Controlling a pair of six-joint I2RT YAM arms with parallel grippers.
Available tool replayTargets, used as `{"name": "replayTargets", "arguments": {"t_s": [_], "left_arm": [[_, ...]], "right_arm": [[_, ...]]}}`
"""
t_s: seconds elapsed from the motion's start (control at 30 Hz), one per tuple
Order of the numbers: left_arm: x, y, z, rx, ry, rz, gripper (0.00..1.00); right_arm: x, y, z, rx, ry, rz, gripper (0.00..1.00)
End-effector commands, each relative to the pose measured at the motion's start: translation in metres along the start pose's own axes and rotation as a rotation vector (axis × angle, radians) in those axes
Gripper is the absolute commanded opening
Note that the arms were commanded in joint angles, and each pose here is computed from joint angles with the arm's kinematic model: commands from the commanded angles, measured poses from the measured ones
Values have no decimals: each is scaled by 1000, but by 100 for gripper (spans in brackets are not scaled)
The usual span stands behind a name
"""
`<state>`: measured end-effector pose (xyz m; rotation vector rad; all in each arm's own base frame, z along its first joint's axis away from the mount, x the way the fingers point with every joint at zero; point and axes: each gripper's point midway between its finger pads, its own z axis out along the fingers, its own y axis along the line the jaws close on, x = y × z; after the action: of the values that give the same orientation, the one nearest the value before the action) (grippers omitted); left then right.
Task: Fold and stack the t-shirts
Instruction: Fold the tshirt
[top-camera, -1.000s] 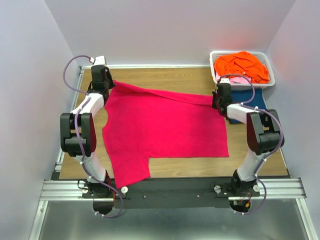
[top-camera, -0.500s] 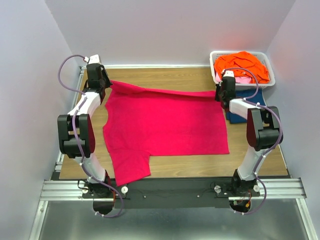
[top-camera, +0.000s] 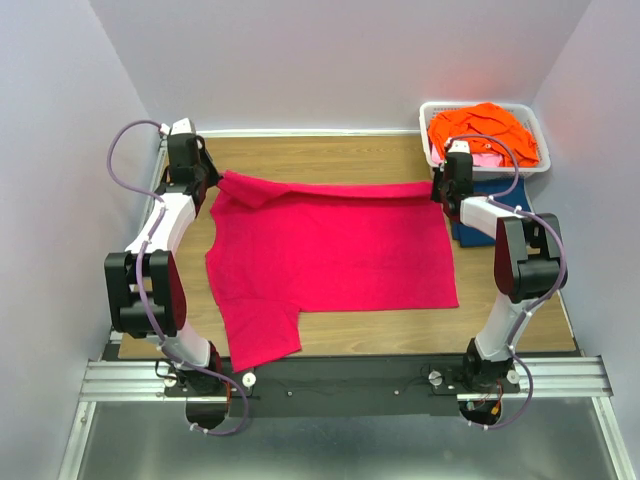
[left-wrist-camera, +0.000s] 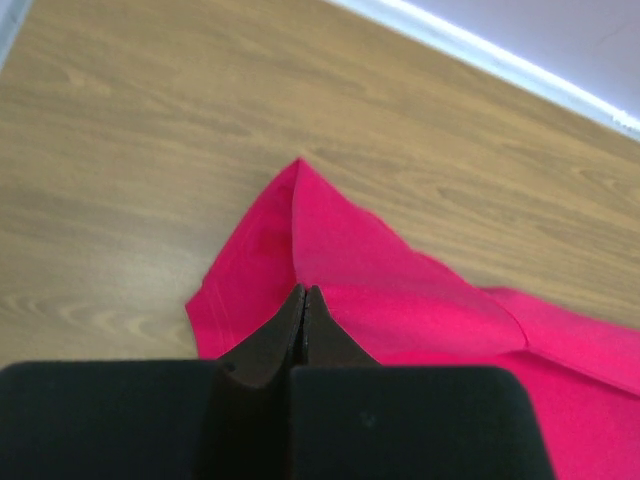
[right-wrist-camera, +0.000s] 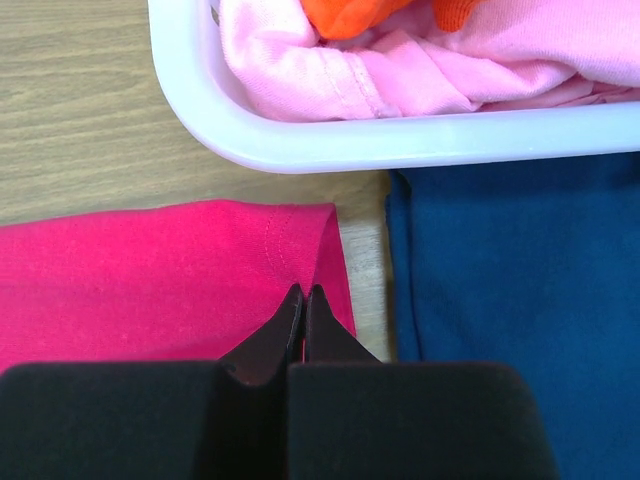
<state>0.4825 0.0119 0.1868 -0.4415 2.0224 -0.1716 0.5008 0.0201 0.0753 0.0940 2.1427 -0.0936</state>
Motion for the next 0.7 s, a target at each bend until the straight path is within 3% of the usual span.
{"name": "replayTargets", "arguments": {"t_s": [0.0,0.23,0.67], "left_arm": [[12,2,-19,1,34,-55,0],[6,-1,-44,9,15,-87,0],[74,16,-58,3,118,-164,0]], "right_arm": [[-13,-10,-11,29,-14,0,1],[-6,-11,-9,35,6,3,1],[29,-18,3,75,92,24,1]]}}
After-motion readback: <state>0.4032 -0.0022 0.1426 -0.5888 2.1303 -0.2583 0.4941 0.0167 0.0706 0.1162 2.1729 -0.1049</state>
